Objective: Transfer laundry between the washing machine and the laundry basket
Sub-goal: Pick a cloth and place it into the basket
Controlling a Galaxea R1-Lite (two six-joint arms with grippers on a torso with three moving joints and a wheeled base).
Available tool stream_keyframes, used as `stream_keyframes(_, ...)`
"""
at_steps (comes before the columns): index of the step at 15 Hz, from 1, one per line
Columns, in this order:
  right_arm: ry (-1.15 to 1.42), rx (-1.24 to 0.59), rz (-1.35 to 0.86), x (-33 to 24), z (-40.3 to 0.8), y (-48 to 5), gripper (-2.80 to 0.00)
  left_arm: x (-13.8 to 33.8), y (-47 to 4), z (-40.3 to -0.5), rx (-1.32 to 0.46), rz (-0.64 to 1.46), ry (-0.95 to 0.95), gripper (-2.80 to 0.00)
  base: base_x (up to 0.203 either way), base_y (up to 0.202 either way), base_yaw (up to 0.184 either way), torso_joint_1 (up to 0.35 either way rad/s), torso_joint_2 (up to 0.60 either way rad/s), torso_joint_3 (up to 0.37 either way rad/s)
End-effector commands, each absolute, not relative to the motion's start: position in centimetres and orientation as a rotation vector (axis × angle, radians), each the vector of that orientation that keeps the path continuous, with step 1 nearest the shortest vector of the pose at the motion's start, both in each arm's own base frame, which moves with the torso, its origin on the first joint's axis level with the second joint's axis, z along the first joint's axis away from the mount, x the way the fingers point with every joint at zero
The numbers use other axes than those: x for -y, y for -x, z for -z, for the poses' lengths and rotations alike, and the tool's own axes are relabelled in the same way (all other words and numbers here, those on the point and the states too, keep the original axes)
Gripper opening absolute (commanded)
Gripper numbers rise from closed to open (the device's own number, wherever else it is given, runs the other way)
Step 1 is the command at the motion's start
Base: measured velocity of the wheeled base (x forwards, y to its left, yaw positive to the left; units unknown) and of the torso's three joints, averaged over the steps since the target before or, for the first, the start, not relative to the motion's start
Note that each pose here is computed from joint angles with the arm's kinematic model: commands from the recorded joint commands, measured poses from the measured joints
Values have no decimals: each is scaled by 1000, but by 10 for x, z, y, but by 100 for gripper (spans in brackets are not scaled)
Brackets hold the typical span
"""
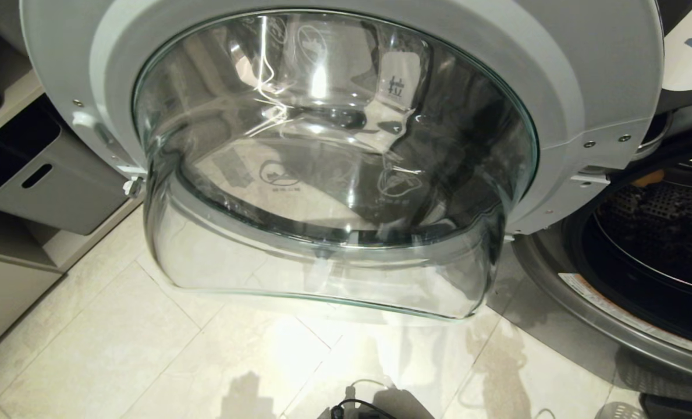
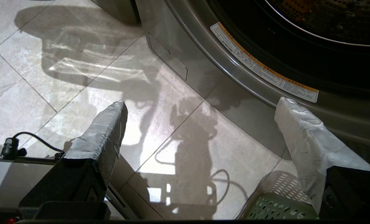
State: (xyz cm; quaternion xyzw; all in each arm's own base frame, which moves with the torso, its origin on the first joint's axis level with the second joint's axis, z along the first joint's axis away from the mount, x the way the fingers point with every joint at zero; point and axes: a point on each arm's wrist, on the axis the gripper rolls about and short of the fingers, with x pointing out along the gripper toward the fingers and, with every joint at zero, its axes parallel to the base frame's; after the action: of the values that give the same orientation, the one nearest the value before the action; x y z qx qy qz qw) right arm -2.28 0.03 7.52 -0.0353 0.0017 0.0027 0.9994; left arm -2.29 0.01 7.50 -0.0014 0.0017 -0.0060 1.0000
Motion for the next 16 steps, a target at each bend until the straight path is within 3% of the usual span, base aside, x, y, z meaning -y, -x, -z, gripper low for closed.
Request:
stream_keyframes(1, 81, 1, -12, 0, -75, 23, 0, 0, 23, -75, -5, 12, 3, -280, 0, 0, 0, -1, -1, -28)
stream_keyframes(16, 86, -13, -28, -1, -75, 23, 0, 0, 23, -75, -5, 12, 2, -280, 0, 0, 0, 0, 0, 0)
